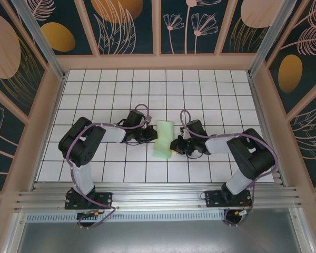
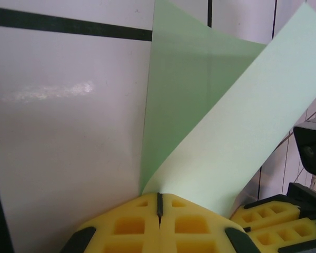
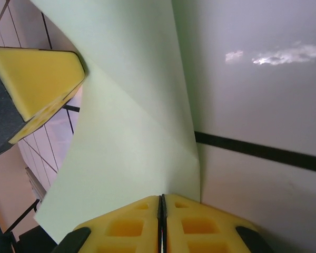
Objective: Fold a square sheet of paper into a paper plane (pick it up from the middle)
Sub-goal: Fold the square sheet of paper in half at the center of the table.
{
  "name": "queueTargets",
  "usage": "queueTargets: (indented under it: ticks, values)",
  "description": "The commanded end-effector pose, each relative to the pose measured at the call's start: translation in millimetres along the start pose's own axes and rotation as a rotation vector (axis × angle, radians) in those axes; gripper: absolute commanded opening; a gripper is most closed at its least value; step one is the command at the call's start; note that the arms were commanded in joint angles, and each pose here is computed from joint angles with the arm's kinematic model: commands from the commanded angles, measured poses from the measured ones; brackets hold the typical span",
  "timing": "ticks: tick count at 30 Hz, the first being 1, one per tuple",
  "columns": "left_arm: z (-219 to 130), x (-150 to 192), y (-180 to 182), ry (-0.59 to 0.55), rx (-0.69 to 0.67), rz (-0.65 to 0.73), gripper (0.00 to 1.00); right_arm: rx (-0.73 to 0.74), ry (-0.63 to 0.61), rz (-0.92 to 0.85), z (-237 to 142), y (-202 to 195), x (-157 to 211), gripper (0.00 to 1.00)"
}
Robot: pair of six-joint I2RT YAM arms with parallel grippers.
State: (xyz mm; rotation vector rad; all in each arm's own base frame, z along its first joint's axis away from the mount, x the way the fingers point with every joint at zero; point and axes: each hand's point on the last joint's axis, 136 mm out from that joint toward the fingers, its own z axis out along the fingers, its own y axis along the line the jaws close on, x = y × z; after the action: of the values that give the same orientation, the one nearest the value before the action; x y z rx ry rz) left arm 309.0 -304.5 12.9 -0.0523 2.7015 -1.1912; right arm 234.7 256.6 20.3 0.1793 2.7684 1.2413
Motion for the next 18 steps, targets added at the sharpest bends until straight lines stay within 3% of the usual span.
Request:
queueTargets:
  ticks: [1, 6, 13, 18]
  values:
    - [11.9, 18.4, 51.3, 0.040, -0.168, -0.038, 0.00, -0.054, -0.003, -0.046, -7.8, 25.1, 0.1, 0.12]
    - [11.8, 17.9, 51.5, 0.039, -0.169, -0.038, 0.00, -0.037, 0.017, -0.039, -0.9, 21.4, 9.2, 0.12]
    - [11.5, 19.5, 52.7, 0.042, -0.173, -0.037, 0.00, 0.059, 0.056, 0.017, 14.1, -17.9, 24.0, 0.12]
    - [11.4, 19.8, 52.9, 0.043, -0.172, -0.036, 0.00, 0.069, 0.038, 0.000, 8.5, -11.6, 19.4, 0.12]
